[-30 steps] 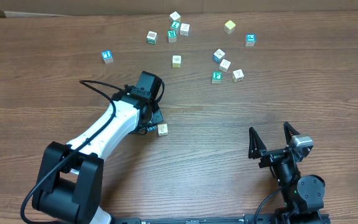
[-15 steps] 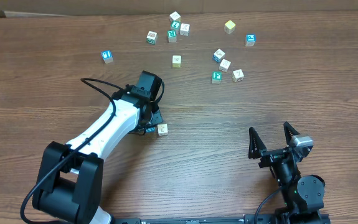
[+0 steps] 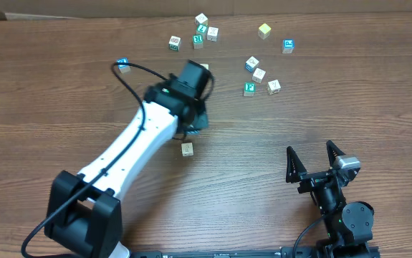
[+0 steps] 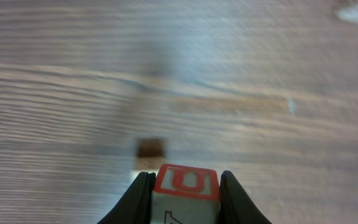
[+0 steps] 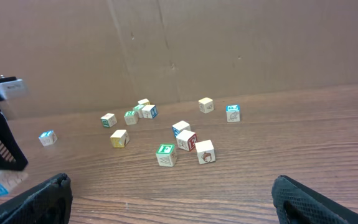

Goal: Form a circle

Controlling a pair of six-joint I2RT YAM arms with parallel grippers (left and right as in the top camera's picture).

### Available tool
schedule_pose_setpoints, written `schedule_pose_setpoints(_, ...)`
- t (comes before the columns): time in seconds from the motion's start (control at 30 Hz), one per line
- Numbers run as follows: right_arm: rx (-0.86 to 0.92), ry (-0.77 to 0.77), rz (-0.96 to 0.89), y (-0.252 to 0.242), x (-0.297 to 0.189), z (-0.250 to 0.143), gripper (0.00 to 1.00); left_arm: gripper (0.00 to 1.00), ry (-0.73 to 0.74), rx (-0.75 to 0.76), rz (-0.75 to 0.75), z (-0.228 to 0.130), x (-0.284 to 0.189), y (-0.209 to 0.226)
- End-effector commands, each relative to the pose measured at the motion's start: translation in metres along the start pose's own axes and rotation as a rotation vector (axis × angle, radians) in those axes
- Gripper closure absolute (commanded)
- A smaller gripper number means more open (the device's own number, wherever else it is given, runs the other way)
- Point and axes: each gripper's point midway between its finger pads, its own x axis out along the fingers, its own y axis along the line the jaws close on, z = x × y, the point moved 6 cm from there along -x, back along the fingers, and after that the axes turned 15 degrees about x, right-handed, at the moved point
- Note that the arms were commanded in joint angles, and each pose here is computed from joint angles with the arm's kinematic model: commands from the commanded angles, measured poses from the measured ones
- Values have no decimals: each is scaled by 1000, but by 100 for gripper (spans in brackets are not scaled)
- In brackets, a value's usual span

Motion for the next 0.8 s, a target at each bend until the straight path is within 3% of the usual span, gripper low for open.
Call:
schedule_pose_setpoints(0.0, -4, -6, -2, -1, 0, -2, 0, 96, 47, 44, -10, -19, 9, -21)
schedule_pose_setpoints(0.3, -4, -6, -2, -1, 0, -2, 0, 96, 165, 99, 20, -48, 62, -58)
schedule_pose_setpoints(0.63, -4, -6, -3, -1, 0, -2, 0, 96, 148, 117, 126, -46, 88, -50)
schedule_pose_setpoints(0.77, -4, -6, -2, -1, 0, -2, 0, 88, 138, 116, 123, -45, 88, -51)
